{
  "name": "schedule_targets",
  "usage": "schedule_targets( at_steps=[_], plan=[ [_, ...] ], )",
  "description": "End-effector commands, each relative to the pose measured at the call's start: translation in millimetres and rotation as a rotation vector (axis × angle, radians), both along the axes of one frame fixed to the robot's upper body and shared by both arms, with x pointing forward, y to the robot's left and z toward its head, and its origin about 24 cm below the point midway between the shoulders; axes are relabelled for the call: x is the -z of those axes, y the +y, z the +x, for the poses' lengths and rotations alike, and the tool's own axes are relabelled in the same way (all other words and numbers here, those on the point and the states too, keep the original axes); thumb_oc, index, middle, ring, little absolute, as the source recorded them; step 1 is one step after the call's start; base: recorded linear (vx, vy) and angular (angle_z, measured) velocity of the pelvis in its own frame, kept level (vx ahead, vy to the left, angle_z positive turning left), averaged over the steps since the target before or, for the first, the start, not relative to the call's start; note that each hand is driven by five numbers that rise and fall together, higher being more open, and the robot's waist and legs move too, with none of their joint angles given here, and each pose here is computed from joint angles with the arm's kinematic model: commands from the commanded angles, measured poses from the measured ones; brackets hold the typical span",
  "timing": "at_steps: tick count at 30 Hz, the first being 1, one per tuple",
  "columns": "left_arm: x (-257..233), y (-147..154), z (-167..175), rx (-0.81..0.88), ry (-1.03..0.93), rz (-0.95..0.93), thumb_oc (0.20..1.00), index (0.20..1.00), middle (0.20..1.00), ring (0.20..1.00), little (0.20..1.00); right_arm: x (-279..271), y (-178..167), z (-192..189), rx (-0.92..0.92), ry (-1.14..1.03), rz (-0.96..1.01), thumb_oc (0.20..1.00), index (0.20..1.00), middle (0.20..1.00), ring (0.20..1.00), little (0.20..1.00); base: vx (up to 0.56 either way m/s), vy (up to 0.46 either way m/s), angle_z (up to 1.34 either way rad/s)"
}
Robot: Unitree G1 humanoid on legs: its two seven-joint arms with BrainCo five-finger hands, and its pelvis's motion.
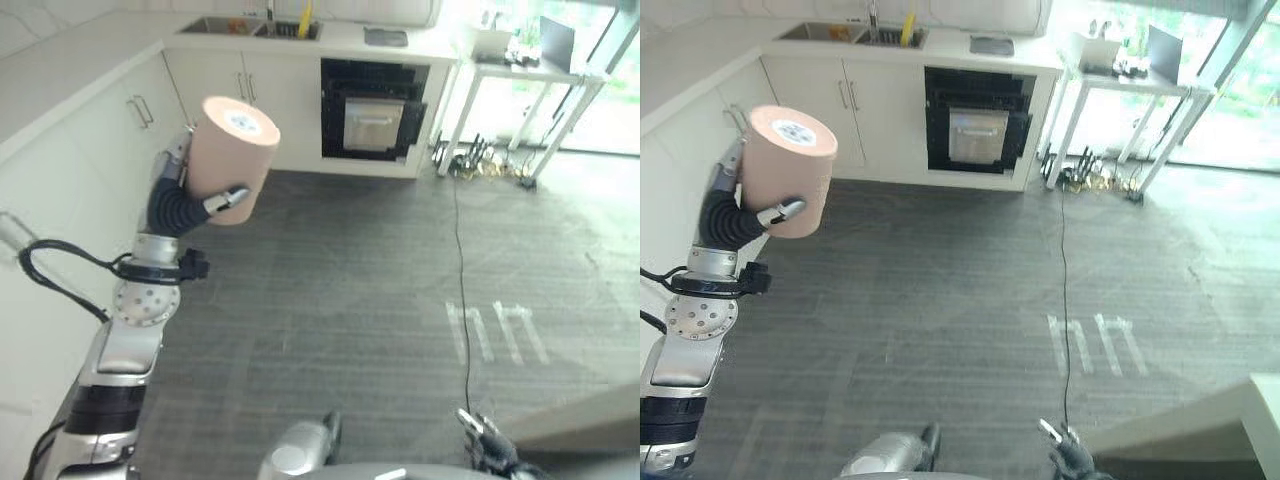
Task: Place the dishes in the dishwasher.
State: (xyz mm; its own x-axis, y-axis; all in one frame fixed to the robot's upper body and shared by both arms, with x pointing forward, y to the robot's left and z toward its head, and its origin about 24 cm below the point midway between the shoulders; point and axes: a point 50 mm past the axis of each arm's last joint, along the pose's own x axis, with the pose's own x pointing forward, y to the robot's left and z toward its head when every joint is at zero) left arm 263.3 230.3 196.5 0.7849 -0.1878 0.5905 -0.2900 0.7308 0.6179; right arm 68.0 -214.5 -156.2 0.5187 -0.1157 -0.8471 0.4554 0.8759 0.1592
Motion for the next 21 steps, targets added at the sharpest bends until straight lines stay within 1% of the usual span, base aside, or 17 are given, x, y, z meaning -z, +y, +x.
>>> schedule_targets(
  at_steps=[1,4,6,9,12,13,15,16,17,18,21],
  plan=[
    [-24,-13,-2,0.064,-0.072,0.032,0.200,0.200,0.200,0.200,0.200,-16,-2,49,-0.065,-0.205,-0.023,1.000,1.000,1.000,1.000,1.000,0.45,0.346,0.01],
    [-20,-17,-2,0.076,-0.067,0.029,0.200,0.200,0.200,0.200,0.200,-16,-8,47,-0.085,-0.208,-0.051,1.000,1.000,1.000,1.000,1.000,0.37,0.202,0.01],
    [-20,-21,1,0.079,-0.072,0.036,0.200,0.200,0.200,0.200,0.200,-19,-22,46,-0.054,-0.223,-0.057,1.000,1.000,1.000,1.000,1.000,0.36,0.014,0.61],
    [-19,-28,7,0.093,-0.070,0.058,0.200,0.200,0.200,0.200,0.200,-23,-38,48,-0.047,-0.243,-0.053,1.000,1.000,1.000,1.000,1.000,0.58,-0.167,1.18],
    [-13,-31,5,0.083,-0.061,0.070,0.200,0.200,0.200,0.200,0.200,-23,-35,54,-0.035,-0.249,-0.049,1.000,1.000,1.000,1.000,1.000,0.48,-0.187,0.46],
    [-11,-31,3,0.074,-0.059,0.071,0.200,0.200,0.200,0.200,0.200,-23,-35,56,-0.049,-0.253,-0.059,1.000,1.000,1.000,1.000,1.000,0.41,-0.210,-0.05],
    [-5,-24,1,0.037,-0.050,0.062,0.200,0.200,0.200,0.200,0.200,-26,-29,64,-0.150,-0.263,-0.092,1.000,1.000,1.000,1.000,1.000,0.44,-0.250,0.15],
    [-3,-22,0,0.026,-0.051,0.058,0.200,0.200,0.200,0.200,0.200,-27,-29,66,-0.165,-0.264,-0.092,1.000,1.000,1.000,1.000,1.000,0.73,-0.419,0.57],
    [-3,-15,-5,-0.017,-0.063,0.049,0.200,0.200,0.200,0.200,0.200,-32,-30,76,-0.221,-0.279,-0.087,1.000,1.000,1.000,1.000,1.000,0.63,-0.377,0.47],
    [-4,-13,-5,-0.027,-0.062,0.043,0.200,0.200,0.200,0.200,0.200,-33,-31,77,-0.238,-0.281,-0.090,1.000,1.000,1.000,1.000,1.000,0.64,-0.399,-0.18],
    [-6,-8,-6,-0.040,-0.056,0.019,0.200,0.200,0.200,0.200,0.200,-35,-34,79,-0.271,-0.280,-0.103,1.000,1.000,1.000,1.000,1.000,0.30,-0.205,-0.53]
  ],
)
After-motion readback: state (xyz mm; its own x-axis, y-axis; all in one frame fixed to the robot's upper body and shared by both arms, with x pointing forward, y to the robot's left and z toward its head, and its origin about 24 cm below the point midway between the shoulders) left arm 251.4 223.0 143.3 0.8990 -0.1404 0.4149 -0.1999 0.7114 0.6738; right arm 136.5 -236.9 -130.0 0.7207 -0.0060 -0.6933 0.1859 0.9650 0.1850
